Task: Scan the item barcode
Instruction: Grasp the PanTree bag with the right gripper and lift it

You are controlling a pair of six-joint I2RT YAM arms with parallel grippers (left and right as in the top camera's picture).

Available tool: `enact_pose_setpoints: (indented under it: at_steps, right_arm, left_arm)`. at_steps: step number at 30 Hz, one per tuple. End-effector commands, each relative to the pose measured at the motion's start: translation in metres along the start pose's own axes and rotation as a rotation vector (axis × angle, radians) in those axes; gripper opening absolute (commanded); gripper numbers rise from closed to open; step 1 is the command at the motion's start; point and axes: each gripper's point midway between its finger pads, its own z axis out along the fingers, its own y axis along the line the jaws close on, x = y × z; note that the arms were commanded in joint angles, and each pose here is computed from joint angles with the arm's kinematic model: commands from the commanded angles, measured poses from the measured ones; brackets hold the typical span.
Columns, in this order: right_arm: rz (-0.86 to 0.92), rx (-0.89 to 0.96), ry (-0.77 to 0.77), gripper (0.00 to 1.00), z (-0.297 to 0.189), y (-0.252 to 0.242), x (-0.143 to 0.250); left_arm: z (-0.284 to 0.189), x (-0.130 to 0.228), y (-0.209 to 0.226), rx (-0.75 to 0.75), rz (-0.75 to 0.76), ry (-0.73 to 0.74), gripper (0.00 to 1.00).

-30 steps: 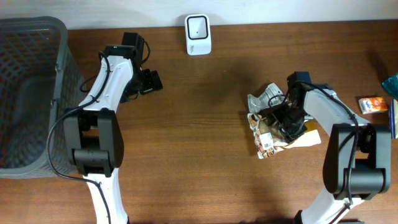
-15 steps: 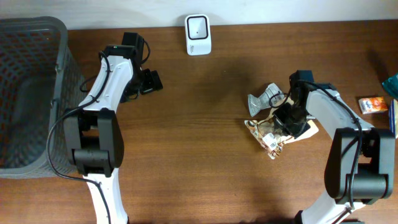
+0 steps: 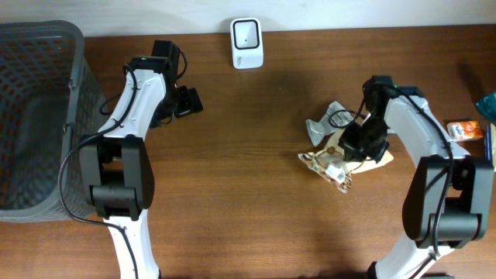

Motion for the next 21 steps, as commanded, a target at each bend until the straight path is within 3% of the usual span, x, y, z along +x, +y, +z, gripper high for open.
enact_pose_setpoints:
  at_steps: [1, 15, 18, 21]
  right_arm:
    - [-0.198, -0.165, 0.053, 0.04, -0.016, 0.033, 0.009]
    - [-0.53, -0.753, 0.205, 0.04, -0.067, 0.107, 0.062]
    - [-0.634, -0.746, 0.164, 0.04, -0.064, 0.107, 0.062]
    - [-0.7, -0.508, 0.11, 0.04, -0.037, 0.086, 0.05]
  left_arm:
    - [-0.012, -0.002, 0.0, 0.004, 0.004, -0.025, 0.99]
    - [-0.012, -0.002, 0.0, 0.004, 0.004, -0.025, 0.99]
    - [-0.012, -0.002, 0.0, 0.004, 0.004, -0.025, 0.99]
    - [-0.012, -0.002, 0.0, 0.004, 0.004, -0.025, 0.99]
